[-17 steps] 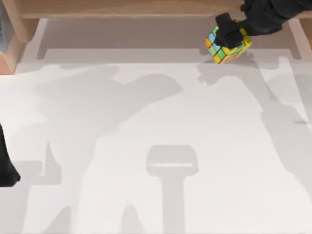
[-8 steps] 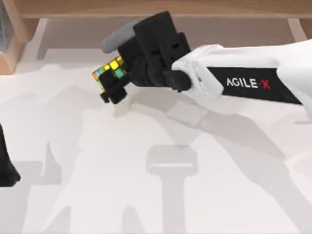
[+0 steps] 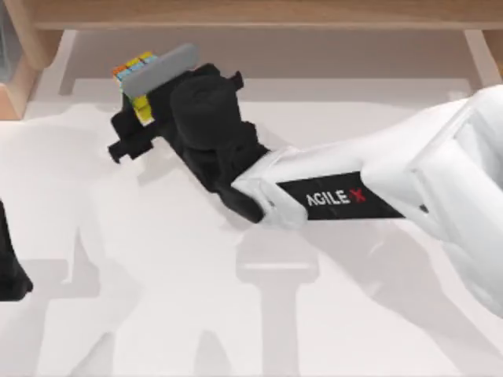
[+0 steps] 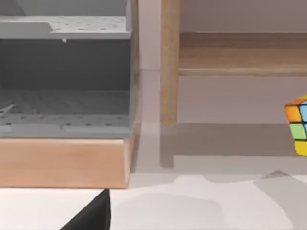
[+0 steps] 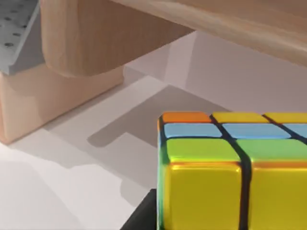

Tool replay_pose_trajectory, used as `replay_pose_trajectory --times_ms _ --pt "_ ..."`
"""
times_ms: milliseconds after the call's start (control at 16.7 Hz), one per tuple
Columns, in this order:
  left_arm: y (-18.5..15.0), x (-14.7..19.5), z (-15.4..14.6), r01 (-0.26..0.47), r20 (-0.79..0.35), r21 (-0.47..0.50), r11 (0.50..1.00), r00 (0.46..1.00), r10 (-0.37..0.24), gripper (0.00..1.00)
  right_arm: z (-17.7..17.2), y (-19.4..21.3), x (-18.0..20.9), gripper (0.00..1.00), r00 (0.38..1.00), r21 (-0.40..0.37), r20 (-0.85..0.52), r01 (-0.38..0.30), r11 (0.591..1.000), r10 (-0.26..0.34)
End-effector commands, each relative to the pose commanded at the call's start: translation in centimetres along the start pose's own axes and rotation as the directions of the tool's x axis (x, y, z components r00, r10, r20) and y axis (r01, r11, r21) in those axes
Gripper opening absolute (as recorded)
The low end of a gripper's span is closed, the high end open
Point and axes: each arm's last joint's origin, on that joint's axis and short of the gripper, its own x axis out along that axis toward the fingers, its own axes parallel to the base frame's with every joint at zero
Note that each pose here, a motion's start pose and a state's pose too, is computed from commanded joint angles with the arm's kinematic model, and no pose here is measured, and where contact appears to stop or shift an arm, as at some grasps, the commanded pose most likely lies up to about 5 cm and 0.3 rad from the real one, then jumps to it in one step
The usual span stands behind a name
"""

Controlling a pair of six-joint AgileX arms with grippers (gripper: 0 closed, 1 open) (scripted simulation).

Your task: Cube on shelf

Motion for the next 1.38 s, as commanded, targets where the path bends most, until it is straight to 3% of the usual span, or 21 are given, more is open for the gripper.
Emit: replay_pose_trajectory --times_ms 180,420,660,780,1380 --pt "0.0 0.0 0.0 0.0 0.0 0.0 1.0 1.0 0.0 1.0 1.3 0.0 -0.3 0.0 0.973 0.047 0.151 0.167 0.985 -0.173" --pt "0.0 0.0 0.0 0.0 0.0 0.0 1.0 1.0 0.0 1.0 2.3 -1.0 -1.0 0.0 0.882 0.147 0.257 0.368 0.918 -0.394" --pt "0.0 0.0 0.0 0.0 0.0 0.0 1.0 1.0 0.0 1.0 2.0 -2.3 -1.4 0.0 0.8 0.211 0.269 0.494 0.844 -0.536" --pt "0.0 0.0 0.0 0.0 0.0 0.0 1.0 1.0 0.0 1.0 1.8 -2.6 -1.5 0.0 0.785 0.218 0.265 0.517 0.828 -0.56" --pt "0.0 0.0 0.0 0.0 0.0 0.0 1.0 1.0 0.0 1.0 2.6 -3.1 -0.3 0.0 0.782 0.225 0.271 0.516 0.827 -0.561"
